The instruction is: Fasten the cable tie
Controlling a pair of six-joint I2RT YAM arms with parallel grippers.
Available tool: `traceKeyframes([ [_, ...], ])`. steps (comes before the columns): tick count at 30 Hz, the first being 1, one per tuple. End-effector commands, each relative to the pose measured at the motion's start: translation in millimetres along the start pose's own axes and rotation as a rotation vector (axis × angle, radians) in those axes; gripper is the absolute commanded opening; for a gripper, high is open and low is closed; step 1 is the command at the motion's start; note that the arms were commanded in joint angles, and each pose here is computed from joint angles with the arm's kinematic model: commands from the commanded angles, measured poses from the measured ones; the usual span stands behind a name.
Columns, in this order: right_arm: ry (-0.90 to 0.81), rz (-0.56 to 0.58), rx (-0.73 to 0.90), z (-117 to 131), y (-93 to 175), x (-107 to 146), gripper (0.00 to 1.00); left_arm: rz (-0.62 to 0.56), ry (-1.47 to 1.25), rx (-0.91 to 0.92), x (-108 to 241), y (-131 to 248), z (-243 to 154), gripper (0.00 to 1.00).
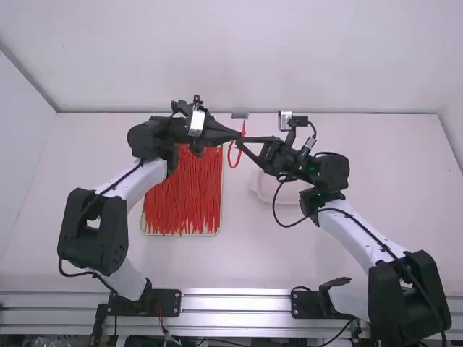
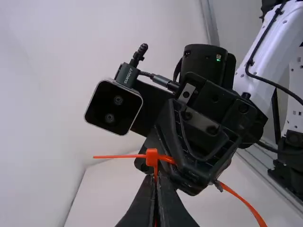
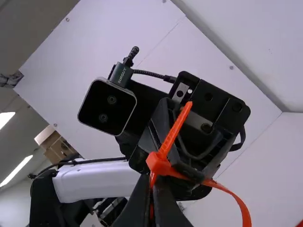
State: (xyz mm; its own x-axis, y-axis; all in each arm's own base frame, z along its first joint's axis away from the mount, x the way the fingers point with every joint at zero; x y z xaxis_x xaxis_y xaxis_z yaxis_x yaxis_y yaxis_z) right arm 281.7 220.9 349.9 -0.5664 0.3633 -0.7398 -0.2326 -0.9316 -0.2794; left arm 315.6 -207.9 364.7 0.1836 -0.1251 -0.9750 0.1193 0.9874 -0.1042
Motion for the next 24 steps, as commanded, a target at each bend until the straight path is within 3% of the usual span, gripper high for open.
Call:
traceKeyframes([
  [1,0.03,-0.135,0.062,-6.8,-0.2,-36.5,0.0,0.072,-0.038,0.139,10.7,-11.4,-28.7,0.02],
  [24,0.057,-0.189,0.113,-11.7,7.0,-63.7,0.0,0.072,0.001,0.15,34.8,-12.2,-40.0,0.01],
])
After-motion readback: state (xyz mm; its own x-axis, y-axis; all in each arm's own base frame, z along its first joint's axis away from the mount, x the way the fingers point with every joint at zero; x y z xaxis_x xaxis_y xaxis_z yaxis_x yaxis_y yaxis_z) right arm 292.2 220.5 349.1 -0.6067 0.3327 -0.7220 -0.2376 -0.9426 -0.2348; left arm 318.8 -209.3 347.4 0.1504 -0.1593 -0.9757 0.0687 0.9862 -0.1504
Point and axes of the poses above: each hand's point on the last joint's axis, 136 mm out from that joint toward the fingers, its own y axis back along the fingers, its own z axis along the line the jaws close on, x = y × z, the point moved 3 cm from there along y, back along the fingers, and after that the axes turned 8 degrees about y, right-handed, at the moved point
